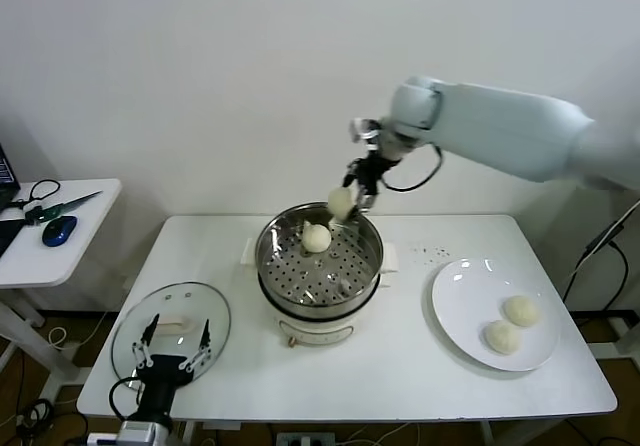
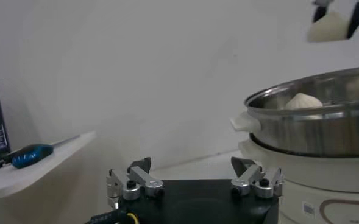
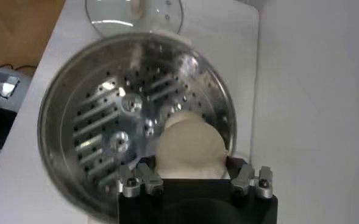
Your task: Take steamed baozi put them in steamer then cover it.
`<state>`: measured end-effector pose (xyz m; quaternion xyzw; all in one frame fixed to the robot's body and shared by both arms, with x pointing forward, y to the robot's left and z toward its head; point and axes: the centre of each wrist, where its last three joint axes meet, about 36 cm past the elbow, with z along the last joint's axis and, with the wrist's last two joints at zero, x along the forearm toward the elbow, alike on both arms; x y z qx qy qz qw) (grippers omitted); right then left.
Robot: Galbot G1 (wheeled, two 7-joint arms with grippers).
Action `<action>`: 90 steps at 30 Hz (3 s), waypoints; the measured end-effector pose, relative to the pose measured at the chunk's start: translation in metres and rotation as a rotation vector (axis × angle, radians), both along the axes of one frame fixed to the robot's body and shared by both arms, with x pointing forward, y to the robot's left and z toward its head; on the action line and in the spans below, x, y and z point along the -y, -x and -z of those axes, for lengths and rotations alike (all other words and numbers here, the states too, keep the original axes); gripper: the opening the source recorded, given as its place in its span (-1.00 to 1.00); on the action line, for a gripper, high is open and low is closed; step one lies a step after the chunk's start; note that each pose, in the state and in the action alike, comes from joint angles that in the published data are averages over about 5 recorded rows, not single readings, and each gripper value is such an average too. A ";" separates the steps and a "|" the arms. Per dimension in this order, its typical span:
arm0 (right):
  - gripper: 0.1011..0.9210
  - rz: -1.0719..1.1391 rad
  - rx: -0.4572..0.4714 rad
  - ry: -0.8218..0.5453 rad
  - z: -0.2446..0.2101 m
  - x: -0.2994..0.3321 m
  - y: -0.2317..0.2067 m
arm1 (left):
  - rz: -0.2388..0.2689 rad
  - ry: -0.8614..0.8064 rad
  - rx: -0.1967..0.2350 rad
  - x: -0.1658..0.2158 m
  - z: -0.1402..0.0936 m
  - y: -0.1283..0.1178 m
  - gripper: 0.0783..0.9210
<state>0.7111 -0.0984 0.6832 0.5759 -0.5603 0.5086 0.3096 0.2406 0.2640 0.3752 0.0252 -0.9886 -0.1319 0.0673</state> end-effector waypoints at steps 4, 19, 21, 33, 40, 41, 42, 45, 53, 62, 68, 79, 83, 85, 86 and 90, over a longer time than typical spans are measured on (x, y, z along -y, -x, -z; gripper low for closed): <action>0.55 -0.021 -0.013 0.025 0.023 -0.031 0.006 | -0.001 -0.002 -0.003 -0.002 0.002 0.001 0.77; 0.57 -0.032 -0.051 0.053 0.091 -0.086 0.025 | -0.004 -0.005 -0.004 -0.005 0.003 0.000 0.77; 0.57 -0.029 -0.053 0.054 0.096 -0.088 0.026 | -0.004 -0.004 -0.005 -0.004 0.004 -0.001 0.77; 0.75 -0.020 -0.063 0.059 0.106 -0.090 0.031 | -0.004 -0.004 -0.008 -0.004 0.006 -0.004 0.77; 0.76 -0.027 -0.061 0.058 0.085 -0.076 0.028 | -0.002 -0.006 -0.010 -0.003 0.008 -0.005 0.77; 0.76 -0.027 -0.060 0.059 0.080 -0.072 0.026 | -0.002 -0.006 -0.010 -0.003 0.008 -0.005 0.77; 0.76 -0.027 -0.058 0.059 0.075 -0.067 0.025 | -0.002 -0.006 -0.010 -0.003 0.008 -0.005 0.77; 0.76 -0.021 -0.053 0.059 0.056 -0.048 0.022 | -0.002 -0.008 -0.010 -0.003 0.008 -0.005 0.77; 0.76 0.030 -0.044 0.061 0.015 0.033 0.024 | -0.002 -0.016 -0.011 -0.003 0.008 -0.005 0.77; 0.76 0.084 -0.061 0.090 0.025 0.149 0.051 | -0.008 -0.026 -0.011 -0.004 0.006 -0.007 0.77; 0.76 0.122 -0.076 0.118 0.061 0.220 0.074 | -0.024 -0.029 -0.010 -0.006 0.002 -0.007 0.77; 0.76 0.177 -0.121 0.175 0.143 0.304 0.111 | -0.042 -0.047 -0.023 -0.006 0.000 -0.001 0.77; 0.76 0.188 -0.137 0.202 0.164 0.322 0.120 | -0.048 -0.050 -0.028 -0.006 0.001 0.000 0.77; 0.76 0.193 -0.144 0.216 0.174 0.329 0.125 | -0.050 -0.051 -0.030 -0.006 0.001 0.001 0.77; 0.76 0.194 -0.148 0.223 0.179 0.332 0.127 | -0.051 -0.051 -0.032 -0.006 0.001 0.001 0.77; 0.76 0.198 -0.160 0.249 0.195 0.342 0.133 | -0.054 -0.051 -0.037 -0.006 0.002 0.003 0.77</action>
